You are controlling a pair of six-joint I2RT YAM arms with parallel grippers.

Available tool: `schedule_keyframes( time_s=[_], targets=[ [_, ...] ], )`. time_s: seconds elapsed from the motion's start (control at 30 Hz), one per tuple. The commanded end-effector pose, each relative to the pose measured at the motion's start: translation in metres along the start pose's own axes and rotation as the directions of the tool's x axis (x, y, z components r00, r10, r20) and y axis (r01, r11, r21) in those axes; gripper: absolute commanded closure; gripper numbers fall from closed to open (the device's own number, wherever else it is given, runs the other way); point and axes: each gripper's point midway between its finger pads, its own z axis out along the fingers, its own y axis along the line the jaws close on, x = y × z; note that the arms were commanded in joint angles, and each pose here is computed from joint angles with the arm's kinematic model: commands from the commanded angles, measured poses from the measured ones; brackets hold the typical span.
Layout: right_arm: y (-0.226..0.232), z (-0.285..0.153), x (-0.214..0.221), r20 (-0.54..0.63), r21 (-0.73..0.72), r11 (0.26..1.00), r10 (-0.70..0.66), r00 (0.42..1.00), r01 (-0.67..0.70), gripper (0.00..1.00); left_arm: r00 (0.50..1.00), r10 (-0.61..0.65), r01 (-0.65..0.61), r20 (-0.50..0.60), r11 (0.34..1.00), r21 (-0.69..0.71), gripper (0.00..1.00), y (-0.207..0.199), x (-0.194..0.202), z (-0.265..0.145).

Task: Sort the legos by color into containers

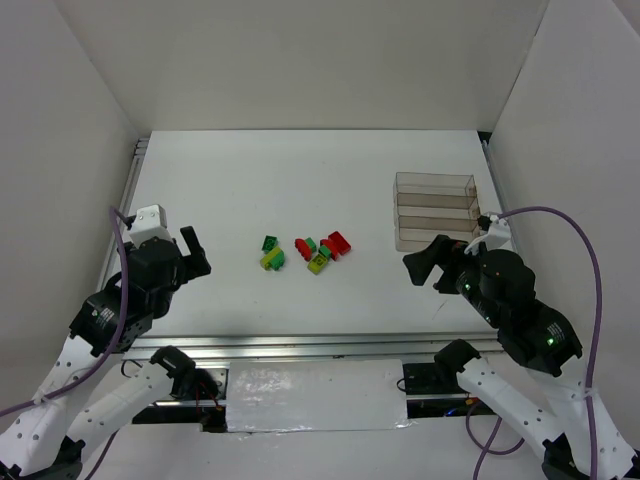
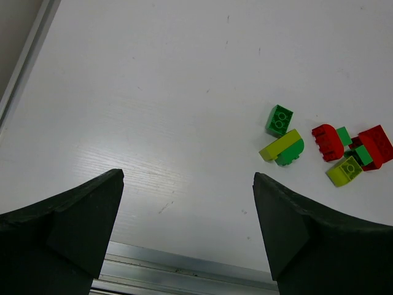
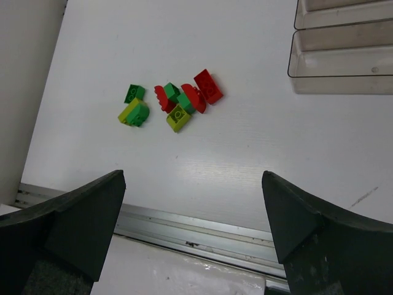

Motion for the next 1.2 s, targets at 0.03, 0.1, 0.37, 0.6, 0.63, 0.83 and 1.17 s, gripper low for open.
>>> schedule_keyframes(
  time_s=[0.03, 0.1, 0.37, 0.6, 0.63, 0.83, 1.17],
  targets=[
    [0.007, 0.0, -0.009, 0.035, -0.03, 1.0, 0.01, 0.999, -0.009, 0.0, 0.999, -0.027, 0.026, 0.03, 1.0, 0.007, 0.0, -0.003, -0.01, 0.0],
    [0.008, 0.001, -0.008, 0.031, -0.036, 0.999, 0.005, 1.0, -0.004, 0.0, 0.999, -0.028, 0.028, 0.031, 1.0, 0.004, 0.0, -0.002, -0.01, -0.001],
    [0.036, 0.07, 0.01, -0.086, -0.083, 0.997, -0.017, 0.996, 0.01, 0.0, 1.0, -0.015, 0.014, 0.023, 1.0, 0.018, 0.0, -0.006, -0.009, 0.002],
    [0.007, 0.204, 0.055, -0.375, 0.199, 0.954, -0.139, 0.917, 0.226, 0.05, 1.0, -0.011, 0.011, 0.02, 1.0, 0.027, 0.01, -0.007, -0.007, 0.002],
    [0.017, 0.216, 0.049, -0.379, 0.174, 0.957, -0.154, 0.912, 0.234, 0.09, 1.0, -0.012, 0.011, 0.021, 0.999, 0.03, 0.0, -0.007, -0.007, 0.002],
    [0.012, 0.279, 0.068, -0.462, 0.198, 0.924, -0.207, 0.862, 0.328, 0.18, 0.999, -0.016, 0.014, 0.032, 0.998, 0.057, 0.0, -0.009, -0.008, 0.0],
    [0.005, 0.321, 0.097, -0.533, 0.205, 0.908, -0.209, 0.82, 0.365, 0.28, 1.0, -0.006, 0.003, 0.028, 0.996, 0.091, 0.0, -0.014, -0.007, -0.001]
  ],
)
